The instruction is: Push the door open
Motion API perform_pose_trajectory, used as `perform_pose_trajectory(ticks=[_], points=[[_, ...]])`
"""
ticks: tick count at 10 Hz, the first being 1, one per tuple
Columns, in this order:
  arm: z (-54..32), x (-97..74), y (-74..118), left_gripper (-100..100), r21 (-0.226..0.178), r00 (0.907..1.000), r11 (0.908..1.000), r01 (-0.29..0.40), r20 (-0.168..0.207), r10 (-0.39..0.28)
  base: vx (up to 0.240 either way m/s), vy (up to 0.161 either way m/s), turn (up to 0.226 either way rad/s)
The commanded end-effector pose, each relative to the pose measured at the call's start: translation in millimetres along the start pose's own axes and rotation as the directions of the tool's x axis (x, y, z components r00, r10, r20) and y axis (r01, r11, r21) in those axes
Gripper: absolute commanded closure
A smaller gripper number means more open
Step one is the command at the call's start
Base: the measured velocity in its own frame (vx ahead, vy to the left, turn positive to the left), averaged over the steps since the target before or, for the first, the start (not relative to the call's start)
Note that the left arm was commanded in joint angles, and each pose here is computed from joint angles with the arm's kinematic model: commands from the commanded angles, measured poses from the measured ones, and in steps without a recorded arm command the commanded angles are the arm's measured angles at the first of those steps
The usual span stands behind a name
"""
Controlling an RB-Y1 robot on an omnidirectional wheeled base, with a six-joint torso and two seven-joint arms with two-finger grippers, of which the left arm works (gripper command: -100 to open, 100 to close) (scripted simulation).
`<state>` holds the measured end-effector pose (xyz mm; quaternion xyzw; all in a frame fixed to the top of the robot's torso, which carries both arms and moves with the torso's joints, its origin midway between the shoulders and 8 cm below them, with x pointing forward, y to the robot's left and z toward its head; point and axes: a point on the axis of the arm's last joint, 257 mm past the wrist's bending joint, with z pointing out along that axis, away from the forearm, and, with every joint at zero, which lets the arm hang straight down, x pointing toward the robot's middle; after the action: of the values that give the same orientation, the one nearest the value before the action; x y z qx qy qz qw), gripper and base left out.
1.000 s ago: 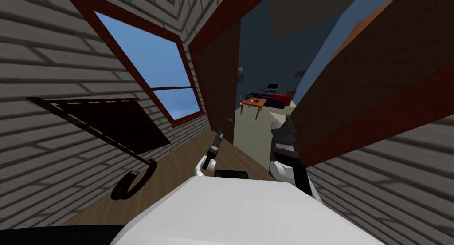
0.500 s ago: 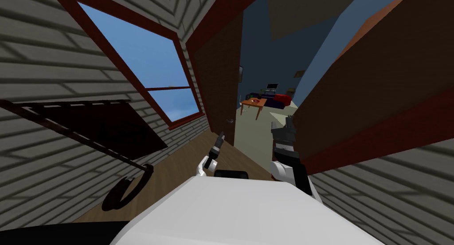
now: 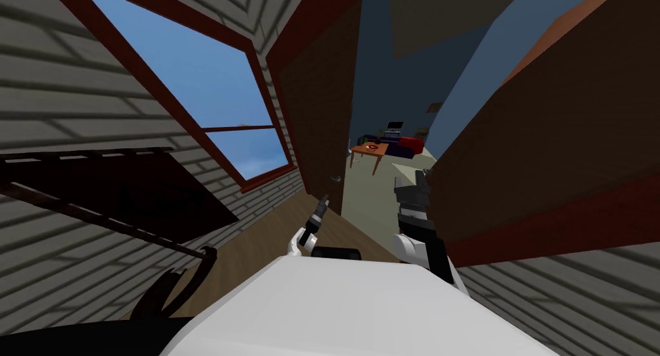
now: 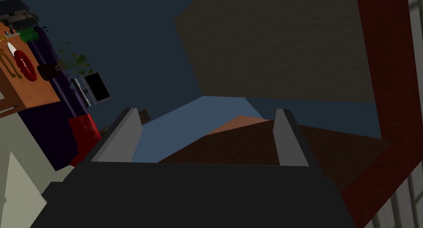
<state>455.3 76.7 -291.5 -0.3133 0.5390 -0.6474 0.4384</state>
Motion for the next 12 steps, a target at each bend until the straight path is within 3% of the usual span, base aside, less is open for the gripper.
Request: perform_pose_trajectory(ticks=[1,4,12], points=[[-0.9,6.1,11.3,-100,-0.023,0.9999,0.9997,0.009,-0.013,-0.009,0.139,0.069,-0.024],[-4.5,22.0,38.1,-100,-0.082,0.9983,0.9962,0.028,-0.048,-0.032,0.174,0.077,-0.031],[-13.5,50.4,78.2,-100,-0.180,0.9919,0.9821,0.055,-0.103,-0.074,0.130,0.056,-0.019]])
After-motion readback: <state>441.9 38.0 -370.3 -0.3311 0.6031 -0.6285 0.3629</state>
